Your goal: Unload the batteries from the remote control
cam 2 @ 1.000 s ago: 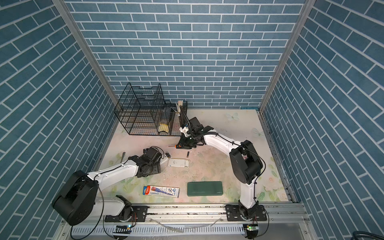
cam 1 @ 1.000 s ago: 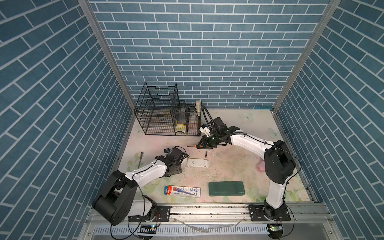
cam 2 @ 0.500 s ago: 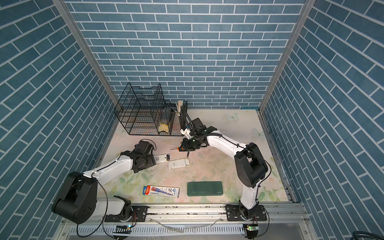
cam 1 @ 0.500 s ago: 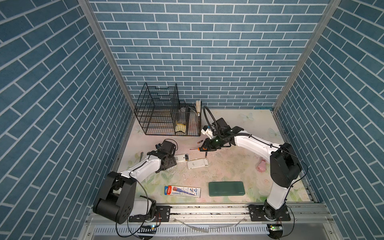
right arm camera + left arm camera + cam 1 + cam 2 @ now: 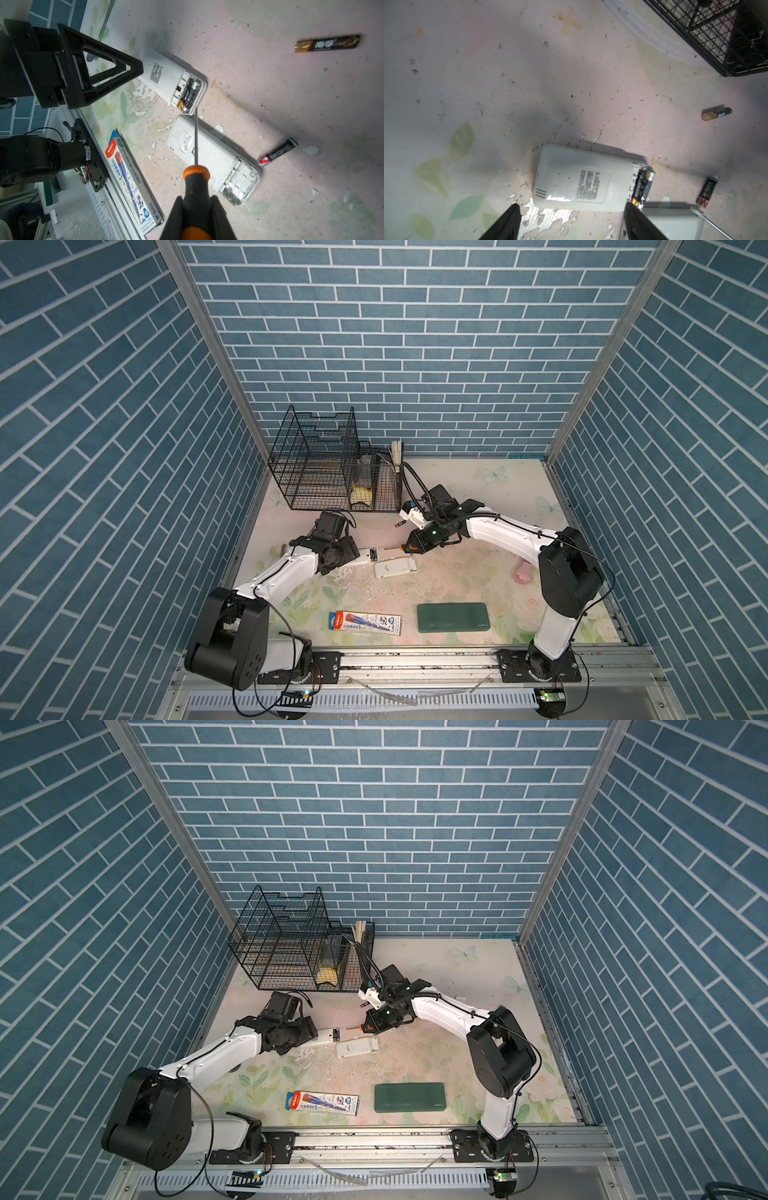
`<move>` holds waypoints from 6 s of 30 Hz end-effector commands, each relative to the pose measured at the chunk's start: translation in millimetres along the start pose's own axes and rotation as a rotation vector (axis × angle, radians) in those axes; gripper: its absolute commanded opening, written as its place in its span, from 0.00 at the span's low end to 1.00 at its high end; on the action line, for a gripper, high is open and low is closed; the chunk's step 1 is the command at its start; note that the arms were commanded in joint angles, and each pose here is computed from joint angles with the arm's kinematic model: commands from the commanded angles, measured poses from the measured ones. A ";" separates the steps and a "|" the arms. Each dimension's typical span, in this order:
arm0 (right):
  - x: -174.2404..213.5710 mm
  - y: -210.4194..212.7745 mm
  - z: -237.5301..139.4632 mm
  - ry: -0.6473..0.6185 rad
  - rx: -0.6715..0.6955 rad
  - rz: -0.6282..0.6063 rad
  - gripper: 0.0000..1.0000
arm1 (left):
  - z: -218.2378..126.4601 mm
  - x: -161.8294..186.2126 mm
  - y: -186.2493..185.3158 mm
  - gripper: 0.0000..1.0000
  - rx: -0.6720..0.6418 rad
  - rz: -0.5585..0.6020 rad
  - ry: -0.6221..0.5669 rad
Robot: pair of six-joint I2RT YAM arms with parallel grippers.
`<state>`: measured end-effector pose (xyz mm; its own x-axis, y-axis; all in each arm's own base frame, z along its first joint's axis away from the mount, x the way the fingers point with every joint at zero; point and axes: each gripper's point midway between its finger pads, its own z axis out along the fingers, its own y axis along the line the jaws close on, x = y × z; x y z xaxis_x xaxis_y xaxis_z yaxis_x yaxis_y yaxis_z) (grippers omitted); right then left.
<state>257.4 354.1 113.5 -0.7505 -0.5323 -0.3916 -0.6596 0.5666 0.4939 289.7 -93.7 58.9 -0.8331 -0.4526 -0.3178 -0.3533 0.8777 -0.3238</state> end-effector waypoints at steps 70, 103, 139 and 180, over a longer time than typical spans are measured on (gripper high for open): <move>-24.2 27.2 32.8 0.020 -0.007 -0.260 0.00 | 25.1 -5.5 2.0 0.73 0.015 0.001 0.045; 6.0 12.5 33.9 0.021 0.029 -0.244 0.00 | 17.4 -35.4 -15.4 0.71 0.013 0.041 0.006; 5.1 16.6 66.6 0.008 -0.028 -0.237 0.00 | 52.1 -10.1 -10.7 0.64 -0.010 0.048 0.091; 28.3 -136.1 14.7 -0.284 0.265 0.257 0.33 | -79.7 -65.8 -32.2 0.84 0.151 0.179 -0.361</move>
<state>341.6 277.6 51.6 -0.8018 -0.1641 -0.5746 -0.4427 0.8090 0.3867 328.4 -87.4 168.1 -0.6615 -0.3726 -0.6509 -0.1193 0.9091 -0.3991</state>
